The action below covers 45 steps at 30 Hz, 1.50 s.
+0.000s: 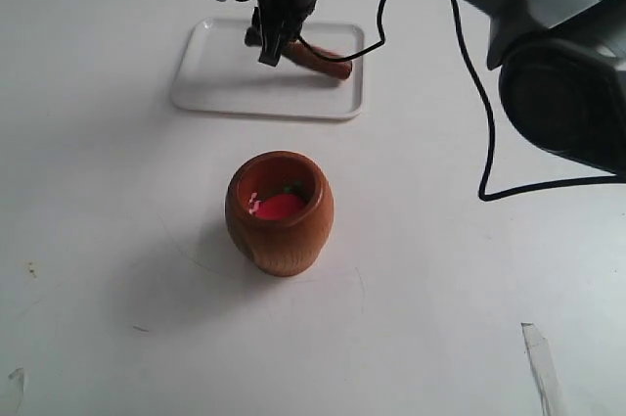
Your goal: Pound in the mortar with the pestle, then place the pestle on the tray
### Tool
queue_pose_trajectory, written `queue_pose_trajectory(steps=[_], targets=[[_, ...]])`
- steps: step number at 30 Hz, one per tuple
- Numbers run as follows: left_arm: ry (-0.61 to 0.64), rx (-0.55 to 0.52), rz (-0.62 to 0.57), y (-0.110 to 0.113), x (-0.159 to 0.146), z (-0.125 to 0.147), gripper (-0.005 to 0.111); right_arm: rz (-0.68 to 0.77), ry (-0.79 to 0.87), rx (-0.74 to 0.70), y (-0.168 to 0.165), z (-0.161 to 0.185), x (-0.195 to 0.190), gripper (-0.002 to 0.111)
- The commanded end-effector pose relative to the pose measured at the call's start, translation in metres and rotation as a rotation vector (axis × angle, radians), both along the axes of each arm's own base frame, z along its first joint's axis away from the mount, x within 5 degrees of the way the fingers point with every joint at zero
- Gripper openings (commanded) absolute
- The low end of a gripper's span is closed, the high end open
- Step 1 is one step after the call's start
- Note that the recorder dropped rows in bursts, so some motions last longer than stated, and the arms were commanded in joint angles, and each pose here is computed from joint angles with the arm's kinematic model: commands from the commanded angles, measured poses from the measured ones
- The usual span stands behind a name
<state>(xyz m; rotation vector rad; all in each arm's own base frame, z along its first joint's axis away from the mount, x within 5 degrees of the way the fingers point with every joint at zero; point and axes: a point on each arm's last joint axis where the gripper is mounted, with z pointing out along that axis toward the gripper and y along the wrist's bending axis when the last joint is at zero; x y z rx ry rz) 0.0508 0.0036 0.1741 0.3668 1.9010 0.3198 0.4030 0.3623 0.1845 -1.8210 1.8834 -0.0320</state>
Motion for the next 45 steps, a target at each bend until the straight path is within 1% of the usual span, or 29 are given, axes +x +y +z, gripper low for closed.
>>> queue_pose_trajectory(steps=[1, 5, 8, 11, 15, 19, 20, 24, 26, 27, 29, 32, 35, 39, 41, 42, 43, 45], targets=[[-0.004, -0.015, -0.006, -0.001, 0.000, 0.000, 0.000, -0.060, -0.069, 0.056, -0.002, 0.027, 0.002, 0.085], [-0.004, -0.015, -0.006, -0.001, 0.000, 0.000, 0.000, -0.113, -0.138, 0.022, -0.005, 0.043, 0.000, 0.086], [-0.004, -0.015, -0.006, -0.001, 0.000, 0.000, 0.000, -0.180, -0.125, 0.066, -0.011, 0.063, -0.003, 0.086], [-0.004, -0.015, -0.006, -0.001, 0.000, 0.000, 0.000, -0.227, -0.101, 0.068, -0.021, 0.081, -0.008, 0.086], [-0.004, -0.015, -0.006, -0.001, 0.000, 0.000, 0.000, -0.260, -0.032, 0.043, -0.031, 0.089, -0.013, 0.086], [-0.004, -0.015, -0.006, -0.001, 0.000, 0.000, 0.000, -0.275, 0.013, 0.072, -0.039, 0.098, -0.013, 0.086], [-0.004, -0.015, -0.006, -0.001, 0.000, 0.000, 0.000, -0.285, 0.007, 0.079, -0.044, 0.103, -0.011, 0.086], [-0.004, -0.015, -0.006, -0.001, 0.000, 0.000, 0.000, -0.339, 0.004, 0.087, -0.058, 0.103, 0.000, 0.086], [-0.004, -0.015, -0.006, -0.001, 0.000, 0.000, 0.000, -0.365, 0.026, 0.058, -0.068, 0.100, 0.004, 0.086], [-0.004, -0.015, -0.006, -0.001, 0.000, 0.000, 0.000, -0.367, 0.028, 0.011, -0.074, 0.098, 0.005, 0.086], [-0.004, -0.015, -0.006, -0.001, 0.000, 0.000, 0.000, -0.420, -0.023, -0.096, -0.088, 0.096, 0.011, 0.086], [-0.004, -0.015, -0.006, -0.001, 0.000, 0.000, 0.000, -0.554, -0.179, -0.216, -0.113, 0.100, 0.026, 0.086], [-0.004, -0.015, -0.006, -0.001, 0.000, 0.000, 0.000, -0.778, -0.301, -0.219, -0.141, 0.108, 0.042, 0.086], [-0.004, -0.015, -0.006, -0.001, 0.000, 0.000, 0.000, -1.018, -0.300, -0.135, -0.185, 0.107, 0.061, 0.086], [-0.004, -0.015, -0.006, -0.001, 0.000, 0.000, 0.000, -1.136, -0.325, -0.069, -0.205, 0.106, 0.071, 0.086], [-0.004, -0.015, -0.006, -0.001, 0.000, 0.000, 0.000, -1.222, -0.338, -0.005, -0.218, 0.107, 0.076, 0.086], [-0.004, -0.015, -0.006, -0.001, 0.000, 0.000, 0.000, -1.267, -0.341, 0.043, -0.225, 0.107, 0.080, 0.086], [-0.004, -0.015, -0.006, -0.001, 0.000, 0.000, 0.000, -1.335, -0.371, 0.186, -0.241, 0.114, 0.087, 0.086]])
